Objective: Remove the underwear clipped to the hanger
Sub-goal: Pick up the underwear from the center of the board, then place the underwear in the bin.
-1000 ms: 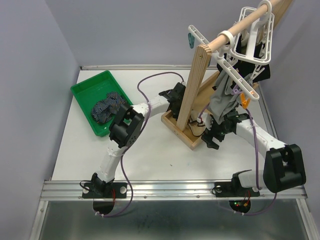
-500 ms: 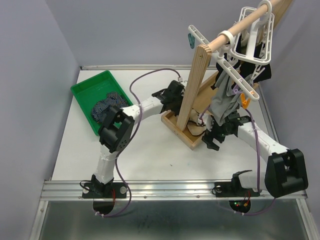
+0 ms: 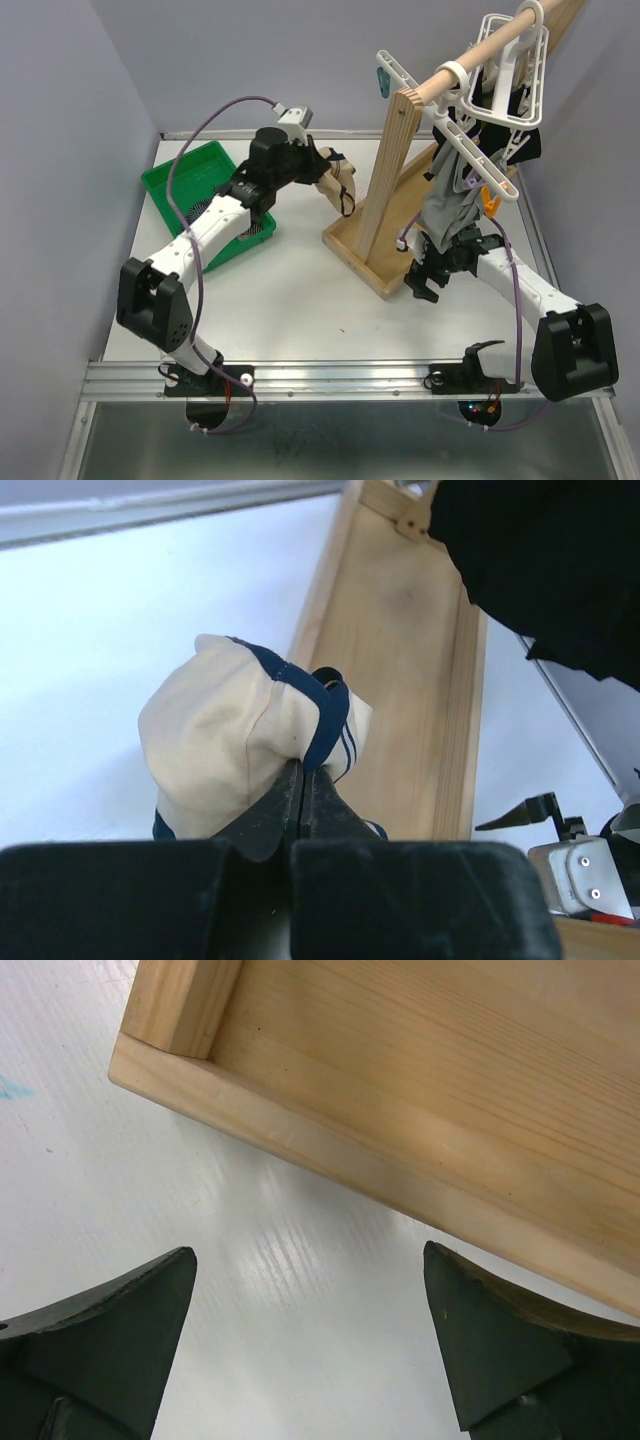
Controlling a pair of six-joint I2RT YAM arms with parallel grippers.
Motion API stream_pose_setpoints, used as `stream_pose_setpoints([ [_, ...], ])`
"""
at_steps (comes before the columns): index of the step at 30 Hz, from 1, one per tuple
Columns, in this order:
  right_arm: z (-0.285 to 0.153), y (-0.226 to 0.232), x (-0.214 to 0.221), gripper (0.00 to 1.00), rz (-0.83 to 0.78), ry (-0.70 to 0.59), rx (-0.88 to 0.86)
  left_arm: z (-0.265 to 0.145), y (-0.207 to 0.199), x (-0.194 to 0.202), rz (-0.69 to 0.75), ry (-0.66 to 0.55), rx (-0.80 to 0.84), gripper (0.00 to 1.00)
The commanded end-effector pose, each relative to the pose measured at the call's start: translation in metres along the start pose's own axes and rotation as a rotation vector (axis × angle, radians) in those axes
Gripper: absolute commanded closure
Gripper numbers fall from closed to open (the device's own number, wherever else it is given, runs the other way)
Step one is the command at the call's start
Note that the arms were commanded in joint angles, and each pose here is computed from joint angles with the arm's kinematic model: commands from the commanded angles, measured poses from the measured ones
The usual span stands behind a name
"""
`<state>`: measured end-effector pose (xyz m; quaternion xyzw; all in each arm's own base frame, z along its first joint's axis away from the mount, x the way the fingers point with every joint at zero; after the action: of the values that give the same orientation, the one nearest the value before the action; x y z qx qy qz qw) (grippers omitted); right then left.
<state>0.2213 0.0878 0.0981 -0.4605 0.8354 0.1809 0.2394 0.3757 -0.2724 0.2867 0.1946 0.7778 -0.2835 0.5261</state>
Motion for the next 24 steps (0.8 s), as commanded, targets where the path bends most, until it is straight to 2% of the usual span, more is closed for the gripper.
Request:
stream_pose_setpoints([
  [1, 0.002, 0.002, -0.003, 0.00, -0.029, -0.030, -0.004, -0.042, 0.018, -0.042, 0.005, -0.176, -0.086, 1.00],
  [5, 0.002, 0.001, -0.001, 0.00, -0.026, -0.023, -0.001, -0.091, 0.059, -0.056, -0.010, -0.301, -0.282, 1.00],
  [8, 0.002, 0.001, -0.001, 0.00, -0.025, -0.020, 0.001, -0.118, 0.089, -0.050, -0.057, -0.352, -0.415, 1.00],
  [9, 0.002, 0.000, -0.001, 0.00, -0.024, -0.020, 0.001, -0.130, 0.111, -0.049, -0.078, -0.366, -0.479, 1.00],
  [13, 0.003, 0.000, 0.000, 0.00, -0.024, -0.013, 0.001, -0.162, 0.160, -0.040, -0.171, -0.408, -0.568, 1.00],
  [17, 0.004, -0.001, 0.003, 0.00, -0.019, -0.002, 0.004, -0.182, 0.196, -0.031, -0.239, -0.488, -0.650, 1.00],
  [24, 0.005, 0.000, 0.003, 0.00, -0.016, 0.000, 0.002, -0.182, 0.249, -0.011, -0.329, -0.500, -0.743, 1.00],
])
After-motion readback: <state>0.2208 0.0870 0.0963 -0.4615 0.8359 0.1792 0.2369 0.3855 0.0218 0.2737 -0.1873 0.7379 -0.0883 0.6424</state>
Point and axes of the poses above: each gripper's point midway between its finger pads, its own z axis out along the fingers, its own y axis along the line the jaws close on, x = y × z, the point moved 4 cm from there along -z, back along the fingers, and after that the axes turned 10 degrees about z, right-handed, at the moved point
